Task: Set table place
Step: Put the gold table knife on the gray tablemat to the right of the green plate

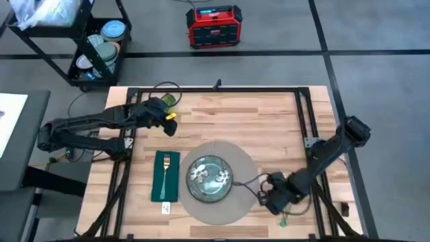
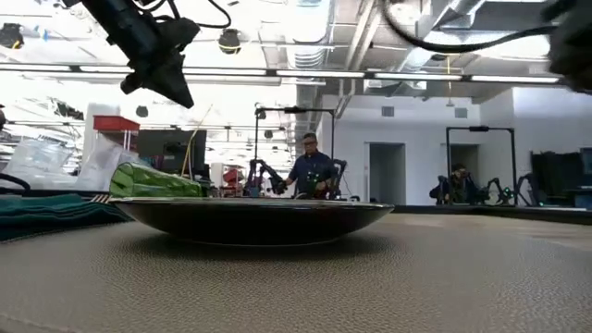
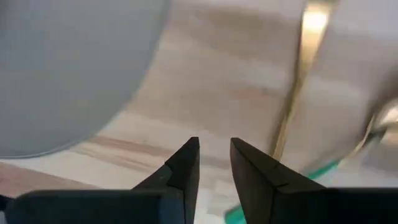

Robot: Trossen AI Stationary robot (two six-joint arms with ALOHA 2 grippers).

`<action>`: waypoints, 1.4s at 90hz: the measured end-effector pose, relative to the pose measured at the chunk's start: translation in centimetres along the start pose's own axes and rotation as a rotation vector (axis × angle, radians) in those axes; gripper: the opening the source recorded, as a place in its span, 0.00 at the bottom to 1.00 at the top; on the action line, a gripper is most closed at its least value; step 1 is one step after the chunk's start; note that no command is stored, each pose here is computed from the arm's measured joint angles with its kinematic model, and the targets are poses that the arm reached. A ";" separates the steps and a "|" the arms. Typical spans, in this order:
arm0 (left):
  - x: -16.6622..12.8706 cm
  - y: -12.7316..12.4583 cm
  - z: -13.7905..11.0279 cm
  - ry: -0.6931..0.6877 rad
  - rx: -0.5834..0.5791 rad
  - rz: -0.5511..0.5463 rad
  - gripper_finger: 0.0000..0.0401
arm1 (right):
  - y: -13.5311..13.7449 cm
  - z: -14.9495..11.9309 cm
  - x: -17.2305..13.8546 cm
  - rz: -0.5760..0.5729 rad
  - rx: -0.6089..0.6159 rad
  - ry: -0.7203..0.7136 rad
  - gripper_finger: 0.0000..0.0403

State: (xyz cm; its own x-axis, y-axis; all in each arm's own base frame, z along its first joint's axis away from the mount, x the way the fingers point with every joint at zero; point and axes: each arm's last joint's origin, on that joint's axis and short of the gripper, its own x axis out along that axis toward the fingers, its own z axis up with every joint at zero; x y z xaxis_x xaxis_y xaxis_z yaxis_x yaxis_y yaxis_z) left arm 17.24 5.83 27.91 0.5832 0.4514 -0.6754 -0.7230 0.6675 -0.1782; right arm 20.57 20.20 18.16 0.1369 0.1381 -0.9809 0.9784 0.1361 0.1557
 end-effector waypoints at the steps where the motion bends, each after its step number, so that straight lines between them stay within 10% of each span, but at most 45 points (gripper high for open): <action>1: 0.0 0.0 0.0 0.002 0.002 -0.004 0.00 | 0.0 -0.2 0.0 0.001 -0.002 0.005 0.22; 126: 0.0 -0.2 0.1 0.001 0.004 -0.044 0.00 | -0.1 -3.4 1.9 -0.238 -0.022 0.086 0.23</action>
State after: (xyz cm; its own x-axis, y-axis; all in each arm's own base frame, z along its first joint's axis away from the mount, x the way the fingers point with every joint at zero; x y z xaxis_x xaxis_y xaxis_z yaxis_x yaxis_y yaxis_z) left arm 17.43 5.77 28.02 0.6135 0.4210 -0.6681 -0.6953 0.6891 -0.2043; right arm 20.24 23.78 16.66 -0.1119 0.1826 -0.9768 0.9777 0.1957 -0.0754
